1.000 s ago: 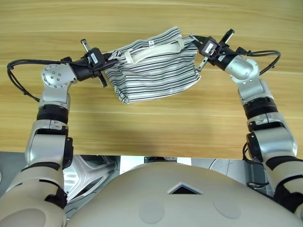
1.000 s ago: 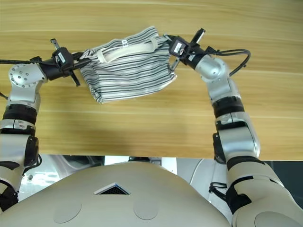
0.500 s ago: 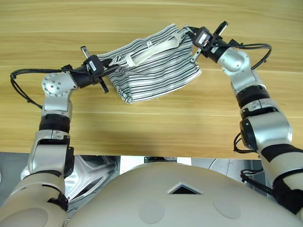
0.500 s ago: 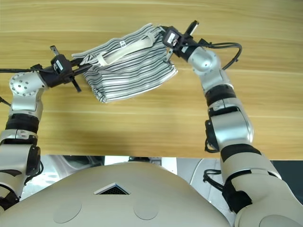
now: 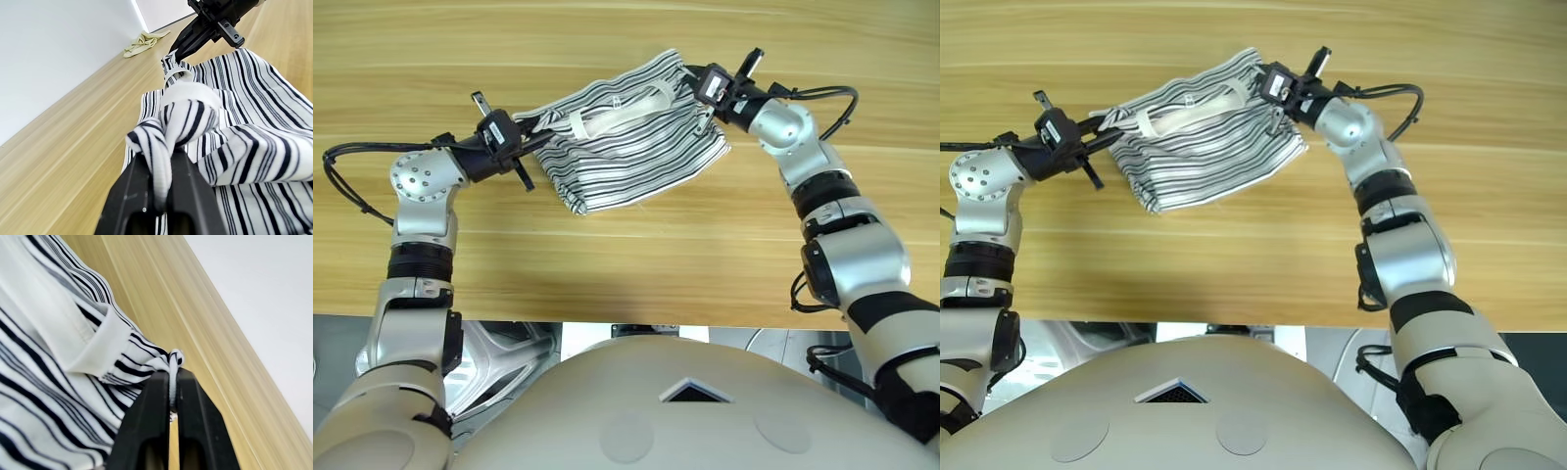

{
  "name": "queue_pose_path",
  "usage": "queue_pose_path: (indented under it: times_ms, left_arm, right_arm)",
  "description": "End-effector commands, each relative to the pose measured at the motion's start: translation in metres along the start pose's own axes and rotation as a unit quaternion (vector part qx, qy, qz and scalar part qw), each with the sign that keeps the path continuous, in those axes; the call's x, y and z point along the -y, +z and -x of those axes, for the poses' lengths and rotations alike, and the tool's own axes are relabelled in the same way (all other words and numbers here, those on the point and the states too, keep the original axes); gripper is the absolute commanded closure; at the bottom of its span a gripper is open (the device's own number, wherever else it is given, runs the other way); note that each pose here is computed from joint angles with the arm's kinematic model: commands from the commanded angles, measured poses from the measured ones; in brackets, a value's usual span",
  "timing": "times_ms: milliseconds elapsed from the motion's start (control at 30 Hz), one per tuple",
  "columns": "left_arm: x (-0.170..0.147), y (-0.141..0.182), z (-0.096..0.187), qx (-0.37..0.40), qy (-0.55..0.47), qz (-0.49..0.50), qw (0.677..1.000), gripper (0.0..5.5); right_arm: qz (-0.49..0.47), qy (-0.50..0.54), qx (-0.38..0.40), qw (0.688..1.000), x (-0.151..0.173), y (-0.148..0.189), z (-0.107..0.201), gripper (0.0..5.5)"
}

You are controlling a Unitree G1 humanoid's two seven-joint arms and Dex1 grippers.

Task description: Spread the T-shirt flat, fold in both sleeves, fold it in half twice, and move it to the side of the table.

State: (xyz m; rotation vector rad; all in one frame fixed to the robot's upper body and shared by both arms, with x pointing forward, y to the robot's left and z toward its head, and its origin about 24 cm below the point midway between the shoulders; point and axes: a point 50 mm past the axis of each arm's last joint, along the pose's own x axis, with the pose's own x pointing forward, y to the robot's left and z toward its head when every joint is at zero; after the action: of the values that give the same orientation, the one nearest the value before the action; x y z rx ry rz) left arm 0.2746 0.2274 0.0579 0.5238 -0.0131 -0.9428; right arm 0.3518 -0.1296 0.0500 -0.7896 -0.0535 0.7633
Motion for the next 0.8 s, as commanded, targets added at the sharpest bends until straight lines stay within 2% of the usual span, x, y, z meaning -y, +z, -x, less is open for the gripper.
queue_pose_path:
  times_ms: [33, 400, 800]
  left_arm:
    - [-0.002, -0.011, 0.009, -0.036, 0.015, 0.007, 0.999, 5.43]
    - [-0.004, -0.03, 0.007, -0.087, 0.046, 0.03, 0.995, 5.43]
    - [-0.008, -0.05, -0.016, -0.141, 0.095, 0.082, 0.982, 5.43]
  right_arm:
    - [0.006, 0.005, 0.003, 1.0, 0.007, 0.012, -0.012, 5.5]
    - [-0.011, 0.003, -0.038, 0.999, 0.003, 0.006, -0.018, 5.5]
    - [-0.06, -0.016, -0.11, 0.992, -0.011, -0.019, -0.011, 5.5]
